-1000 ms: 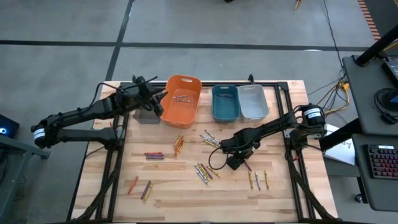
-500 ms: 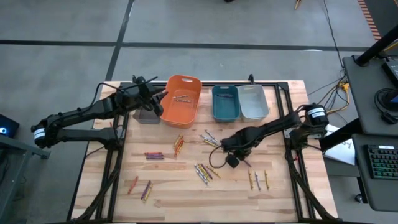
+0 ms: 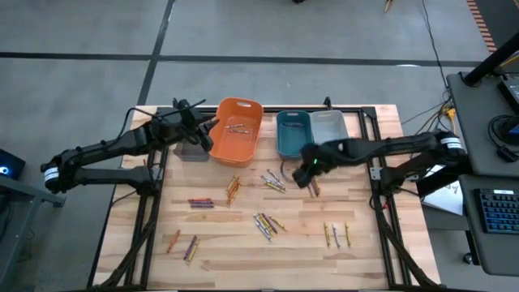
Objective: Sort crayons
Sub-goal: Put the purple crayon into the blue bin
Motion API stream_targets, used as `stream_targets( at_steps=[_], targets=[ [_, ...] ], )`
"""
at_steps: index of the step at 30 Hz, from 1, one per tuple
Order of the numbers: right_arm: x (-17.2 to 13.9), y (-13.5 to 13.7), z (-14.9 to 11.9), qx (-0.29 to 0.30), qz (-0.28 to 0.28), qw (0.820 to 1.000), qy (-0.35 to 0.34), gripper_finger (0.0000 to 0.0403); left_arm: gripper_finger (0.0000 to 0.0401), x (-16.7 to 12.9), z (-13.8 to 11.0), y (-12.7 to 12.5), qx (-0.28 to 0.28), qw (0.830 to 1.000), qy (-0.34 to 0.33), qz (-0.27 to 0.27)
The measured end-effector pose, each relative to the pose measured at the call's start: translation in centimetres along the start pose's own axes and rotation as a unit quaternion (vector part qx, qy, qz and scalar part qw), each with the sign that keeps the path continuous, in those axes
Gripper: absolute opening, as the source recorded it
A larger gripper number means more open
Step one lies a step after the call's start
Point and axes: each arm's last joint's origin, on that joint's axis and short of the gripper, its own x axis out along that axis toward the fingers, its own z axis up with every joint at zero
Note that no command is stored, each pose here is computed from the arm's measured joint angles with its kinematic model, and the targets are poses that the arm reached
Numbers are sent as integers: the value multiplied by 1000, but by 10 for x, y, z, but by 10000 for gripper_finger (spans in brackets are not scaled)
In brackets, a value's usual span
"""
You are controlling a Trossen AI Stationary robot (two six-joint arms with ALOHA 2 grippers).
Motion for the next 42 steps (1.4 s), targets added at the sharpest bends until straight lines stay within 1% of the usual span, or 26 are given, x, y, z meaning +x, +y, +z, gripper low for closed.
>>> stream_targets(
  at_steps=[3,6,11,16,20,23,27,30,33,37,42],
  targets=[
    [-15,-6,24,-23,-3,998,-50,11,80,0,0,0,0,1000,0,0],
    [-24,-12,50,-59,-11,995,-81,11,80,0,0,0,0,1000,0,0],
    [-26,-24,99,-127,-50,985,-110,11,80,0,0,0,0,1000,0,0],
    [-5,-44,144,-207,-99,969,-93,11,80,0,0,0,0,1000,0,0],
    [26,-64,168,-276,-130,952,-32,11,80,0,0,0,0,1000,0,0],
    [51,-80,176,-317,-142,938,22,11,80,0,0,0,0,1000,0,0],
    [77,-96,175,-365,-146,915,93,11,80,0,0,0,0,1000,0,0],
    [88,-102,172,-389,-158,900,120,11,80,0,0,0,0,1000,0,0],
    [94,-105,172,-398,-166,893,129,11,80,0,0,0,0,1000,0,0],
    [100,-107,172,-398,-172,892,130,13,80,0,0,0,0,1000,0,0],
    [103,-108,172,-393,-180,892,132,42,80,0,0,0,0,1000,0,0]
  ],
)
